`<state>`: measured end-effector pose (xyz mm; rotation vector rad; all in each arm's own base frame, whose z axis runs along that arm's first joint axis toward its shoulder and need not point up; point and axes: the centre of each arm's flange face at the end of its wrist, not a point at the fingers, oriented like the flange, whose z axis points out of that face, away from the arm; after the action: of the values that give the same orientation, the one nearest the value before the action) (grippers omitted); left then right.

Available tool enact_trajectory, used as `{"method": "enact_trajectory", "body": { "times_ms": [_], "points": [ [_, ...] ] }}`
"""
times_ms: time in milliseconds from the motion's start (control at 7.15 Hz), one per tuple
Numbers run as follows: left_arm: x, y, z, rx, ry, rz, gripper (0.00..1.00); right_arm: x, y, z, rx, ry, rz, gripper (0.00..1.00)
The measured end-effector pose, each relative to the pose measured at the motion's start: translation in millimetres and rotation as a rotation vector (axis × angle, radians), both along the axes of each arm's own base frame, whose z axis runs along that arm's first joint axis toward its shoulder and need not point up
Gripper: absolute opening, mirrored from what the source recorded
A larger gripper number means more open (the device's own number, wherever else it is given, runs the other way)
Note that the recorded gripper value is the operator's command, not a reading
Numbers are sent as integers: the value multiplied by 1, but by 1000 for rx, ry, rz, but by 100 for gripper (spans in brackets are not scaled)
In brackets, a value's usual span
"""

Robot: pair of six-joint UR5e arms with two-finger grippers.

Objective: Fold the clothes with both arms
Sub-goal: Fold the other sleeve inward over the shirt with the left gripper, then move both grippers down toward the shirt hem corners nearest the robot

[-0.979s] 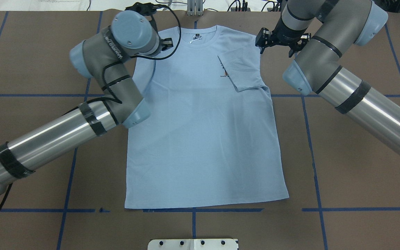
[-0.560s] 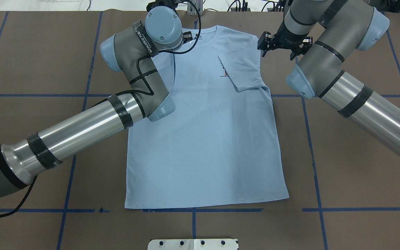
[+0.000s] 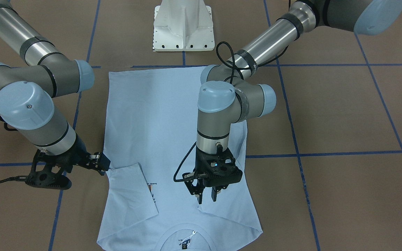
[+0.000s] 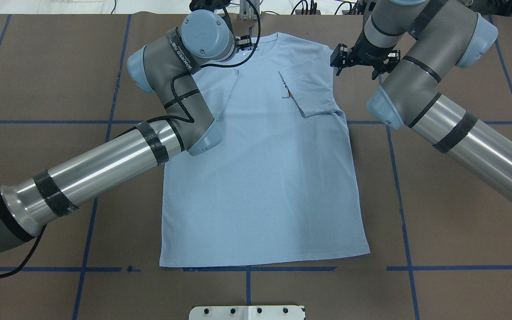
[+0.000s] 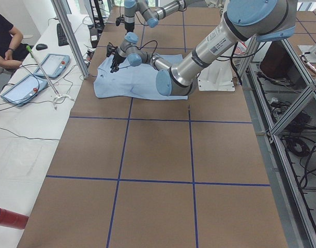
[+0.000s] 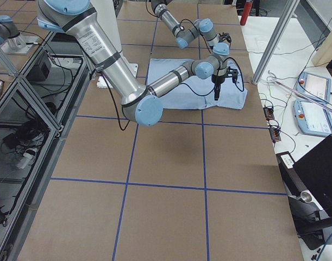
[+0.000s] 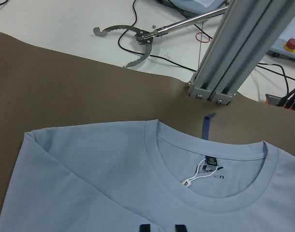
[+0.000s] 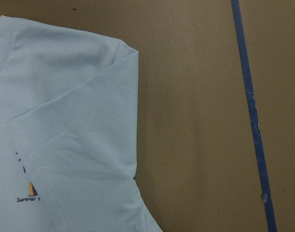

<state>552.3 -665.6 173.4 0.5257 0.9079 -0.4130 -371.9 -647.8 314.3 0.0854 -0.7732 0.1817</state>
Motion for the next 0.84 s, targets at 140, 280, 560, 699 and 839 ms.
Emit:
{"method": "enact_trajectory", "body": {
  "times_ms": [140, 280, 560, 699, 839],
  "points": [
    [-6, 9, 9, 8, 18, 41, 100, 0, 3, 2, -2, -1, -1, 100],
    [-17, 27, 22, 4, 49, 100, 100, 0, 12, 4, -5, -8, 0, 100],
    [-70, 89, 52, 32, 73, 246, 100, 15, 79, 24, -16, -39, -6, 100],
    [-97, 118, 61, 55, 45, 304, 100, 25, 127, 35, -32, -57, -13, 100],
    [-120, 147, 71, 68, 16, 346, 100, 32, 174, 46, -45, -68, -35, 100]
  ]
}}
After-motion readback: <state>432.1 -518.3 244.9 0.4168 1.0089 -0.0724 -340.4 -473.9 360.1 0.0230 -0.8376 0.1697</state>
